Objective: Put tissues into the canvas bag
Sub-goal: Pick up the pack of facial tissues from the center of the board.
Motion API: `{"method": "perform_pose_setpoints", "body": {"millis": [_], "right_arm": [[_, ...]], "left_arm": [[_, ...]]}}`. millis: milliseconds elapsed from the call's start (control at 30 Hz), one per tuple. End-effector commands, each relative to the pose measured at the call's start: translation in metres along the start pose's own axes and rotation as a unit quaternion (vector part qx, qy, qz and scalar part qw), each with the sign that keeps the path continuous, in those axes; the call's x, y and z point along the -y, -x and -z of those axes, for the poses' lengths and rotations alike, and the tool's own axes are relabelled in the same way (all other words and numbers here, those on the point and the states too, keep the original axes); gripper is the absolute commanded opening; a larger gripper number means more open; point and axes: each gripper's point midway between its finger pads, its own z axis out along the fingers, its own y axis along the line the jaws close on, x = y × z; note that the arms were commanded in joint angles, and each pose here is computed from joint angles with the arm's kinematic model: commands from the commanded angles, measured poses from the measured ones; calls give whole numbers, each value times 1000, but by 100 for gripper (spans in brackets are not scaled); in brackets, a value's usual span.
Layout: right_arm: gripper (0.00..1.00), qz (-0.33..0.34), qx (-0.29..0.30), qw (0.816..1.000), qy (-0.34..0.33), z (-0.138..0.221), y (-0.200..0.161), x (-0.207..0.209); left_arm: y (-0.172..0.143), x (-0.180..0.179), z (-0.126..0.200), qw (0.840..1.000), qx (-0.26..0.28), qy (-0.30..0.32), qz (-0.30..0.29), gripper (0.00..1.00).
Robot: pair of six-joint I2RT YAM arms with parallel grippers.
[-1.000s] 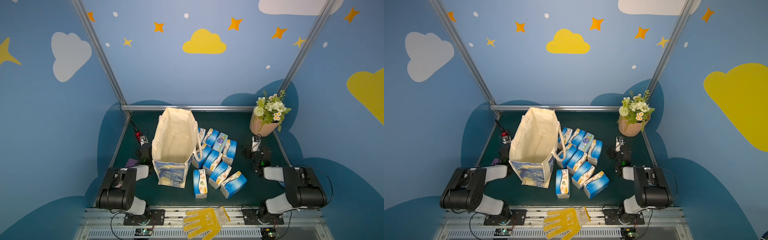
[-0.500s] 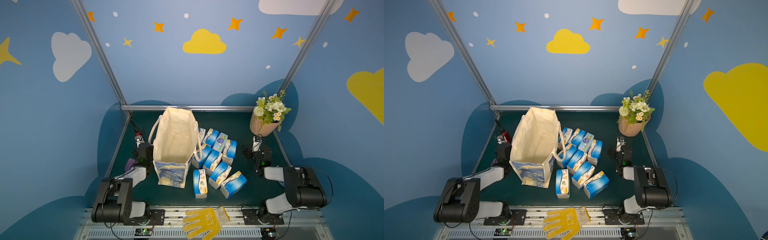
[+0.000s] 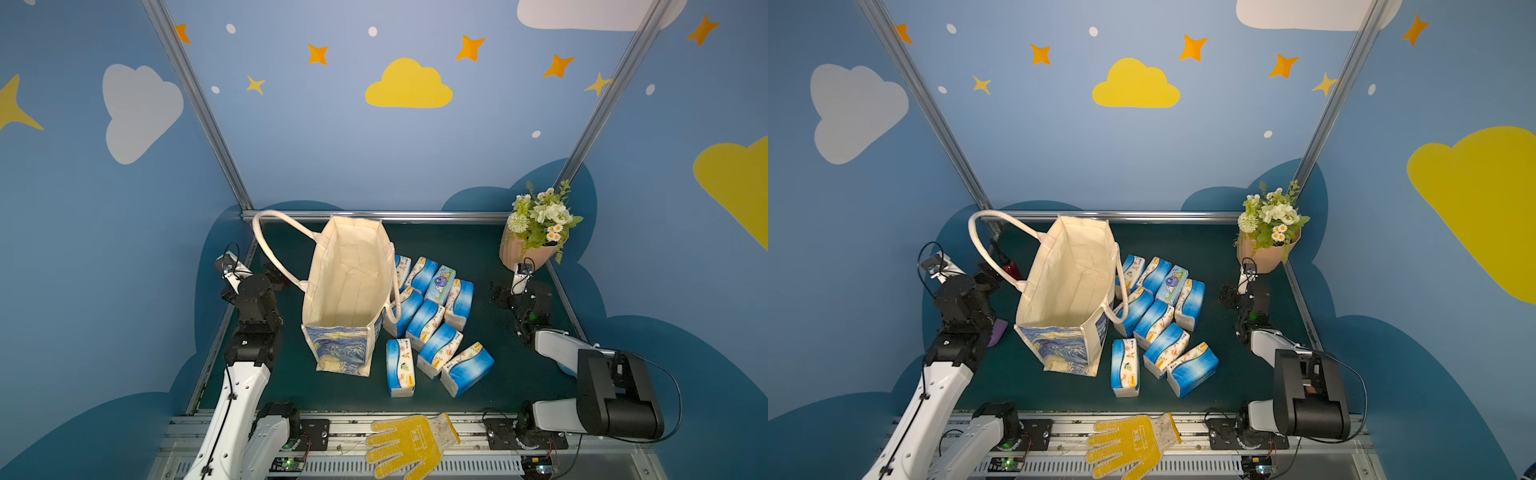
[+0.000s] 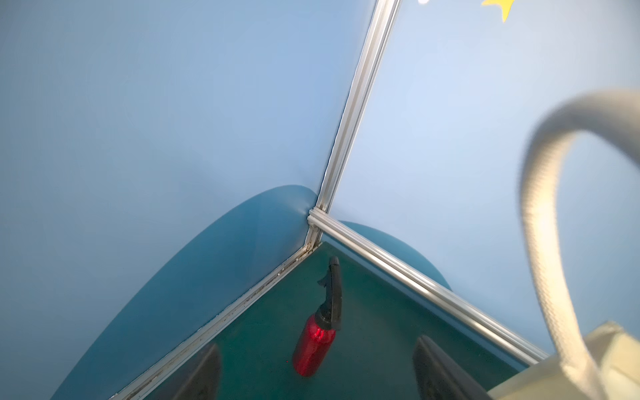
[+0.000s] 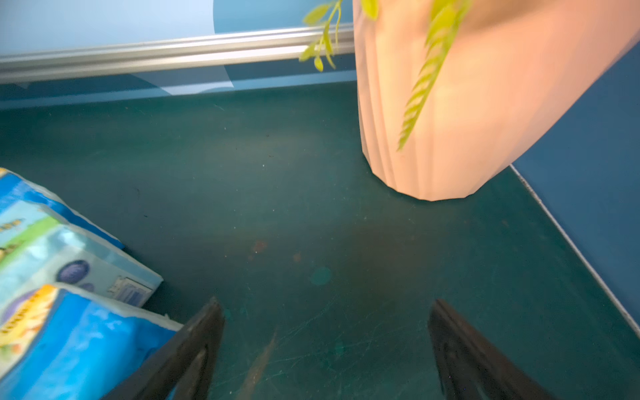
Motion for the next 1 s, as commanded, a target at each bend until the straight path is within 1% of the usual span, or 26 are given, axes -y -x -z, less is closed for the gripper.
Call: {"method": "perform_pose_setpoints", "body": {"millis": [0, 100, 200, 400, 500, 667, 700, 767, 867, 967], "right_arm": [[93, -14, -3, 1000, -5, 10, 11, 2], [93, -20, 0, 1000, 10, 19, 28, -5], [93, -23, -5, 999, 22, 26, 37, -11], [93, -18, -35, 999, 38, 31, 33, -22], [93, -18, -45, 998, 46, 31, 28, -26], [93, -21, -50, 996, 66, 31, 31, -38], [93, -21, -49, 996, 71, 31, 33, -41], [93, -19, -59, 995, 82, 32, 30, -47], [93, -17, -62, 992, 106, 35, 43, -60], [93, -17, -85, 988, 132, 43, 45, -73]], "left_arm": [[1, -9, 5, 999, -39, 21, -9, 77], [-1, -7, 5, 996, -77, 22, -27, 77], [1, -17, 6, 993, -91, 53, -54, 76], [19, -40, 16, 987, -76, 112, -84, 78], [30, -48, 23, 985, -67, 129, -96, 79], [52, -64, 37, 974, -68, 171, -133, 80], [55, -65, 40, 974, -70, 170, -135, 79], [57, -57, 45, 979, -78, 139, -127, 78], [58, -32, 50, 988, -102, 65, -94, 77], [50, 3, 47, 986, -149, -17, -69, 74]]}}
